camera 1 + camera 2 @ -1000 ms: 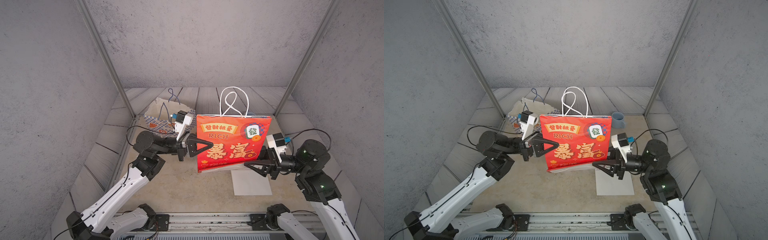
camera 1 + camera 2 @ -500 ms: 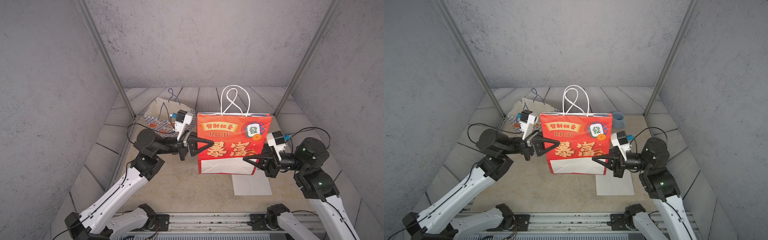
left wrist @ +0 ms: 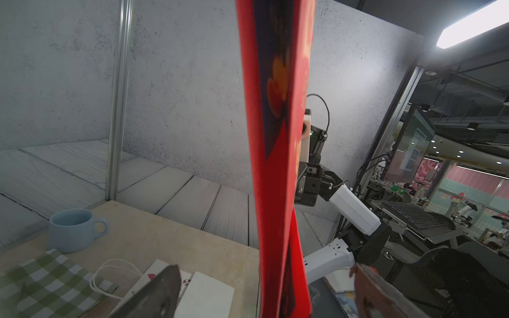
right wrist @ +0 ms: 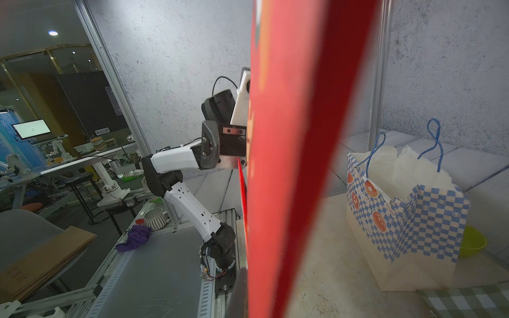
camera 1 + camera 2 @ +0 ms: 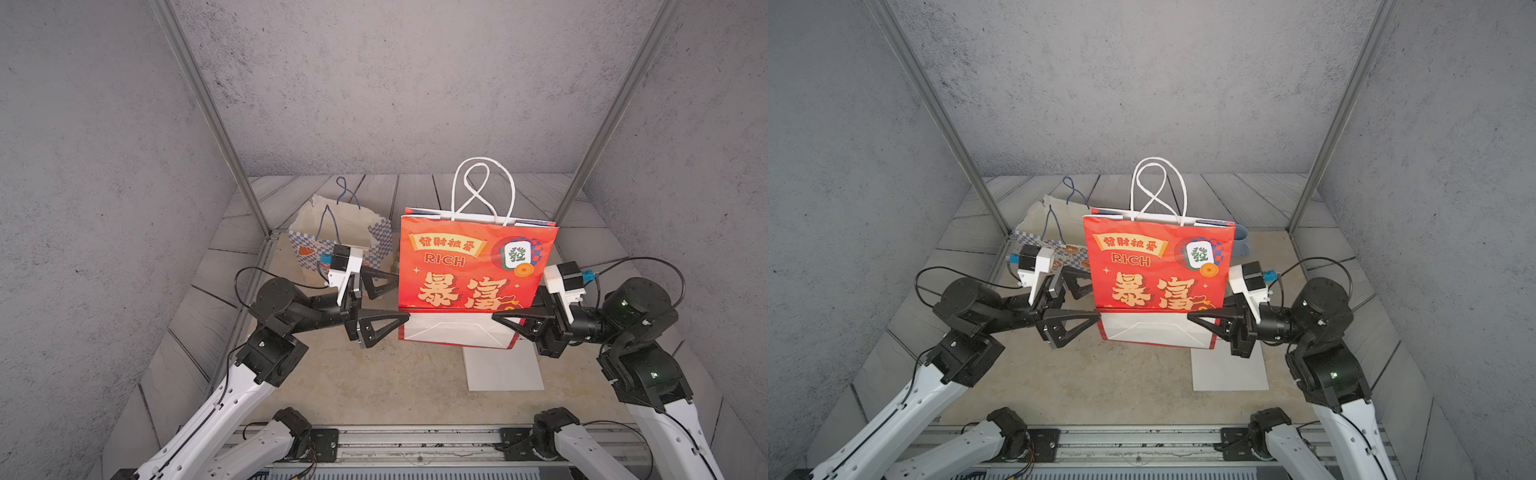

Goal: Put away the paper bag
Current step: Press the paper bag.

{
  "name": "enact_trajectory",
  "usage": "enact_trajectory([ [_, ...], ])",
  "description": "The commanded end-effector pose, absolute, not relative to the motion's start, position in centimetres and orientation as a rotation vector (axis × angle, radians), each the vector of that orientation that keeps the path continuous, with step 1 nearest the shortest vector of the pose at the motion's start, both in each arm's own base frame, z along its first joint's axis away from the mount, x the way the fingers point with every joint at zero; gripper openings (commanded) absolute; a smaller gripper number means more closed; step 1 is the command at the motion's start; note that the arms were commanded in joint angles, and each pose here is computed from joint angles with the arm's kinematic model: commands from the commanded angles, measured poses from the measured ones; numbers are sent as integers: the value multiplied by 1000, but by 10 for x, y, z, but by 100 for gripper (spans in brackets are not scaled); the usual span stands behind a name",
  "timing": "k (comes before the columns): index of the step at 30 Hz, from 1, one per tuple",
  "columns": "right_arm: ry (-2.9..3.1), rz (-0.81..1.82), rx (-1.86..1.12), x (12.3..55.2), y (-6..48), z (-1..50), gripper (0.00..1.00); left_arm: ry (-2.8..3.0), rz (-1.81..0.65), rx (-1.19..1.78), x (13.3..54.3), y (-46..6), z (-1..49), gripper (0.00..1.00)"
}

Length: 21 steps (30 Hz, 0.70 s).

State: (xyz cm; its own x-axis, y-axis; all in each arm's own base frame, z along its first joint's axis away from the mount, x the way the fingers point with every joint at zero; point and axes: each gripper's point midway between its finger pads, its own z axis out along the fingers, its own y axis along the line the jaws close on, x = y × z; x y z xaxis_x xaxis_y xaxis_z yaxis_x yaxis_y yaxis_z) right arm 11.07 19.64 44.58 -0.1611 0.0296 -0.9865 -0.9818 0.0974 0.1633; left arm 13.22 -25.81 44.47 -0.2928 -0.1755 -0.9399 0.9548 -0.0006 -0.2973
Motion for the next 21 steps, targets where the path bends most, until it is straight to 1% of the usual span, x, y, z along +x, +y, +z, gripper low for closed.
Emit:
enact_trajectory([
  [1,1333,1243,-1041,108,196,456,0,1281,-1525,997,119,-260,429,99],
  [5,1334,1256,-1040,110,197,458,0,1279,-1576,1050,115,-268,419,99],
  [9,1344,1273,-1040,112,198,454,0,1275,-1544,1119,111,-278,407,99],
  [12,1348,1279,-1040,114,199,453,0,1246,-1552,1122,111,-280,411,94],
  [15,1351,1282,-1038,117,199,452,0,1214,-1542,1119,112,-280,417,85],
  [21,1358,1288,-1036,119,200,451,0,1213,-1516,1095,119,-282,422,55],
])
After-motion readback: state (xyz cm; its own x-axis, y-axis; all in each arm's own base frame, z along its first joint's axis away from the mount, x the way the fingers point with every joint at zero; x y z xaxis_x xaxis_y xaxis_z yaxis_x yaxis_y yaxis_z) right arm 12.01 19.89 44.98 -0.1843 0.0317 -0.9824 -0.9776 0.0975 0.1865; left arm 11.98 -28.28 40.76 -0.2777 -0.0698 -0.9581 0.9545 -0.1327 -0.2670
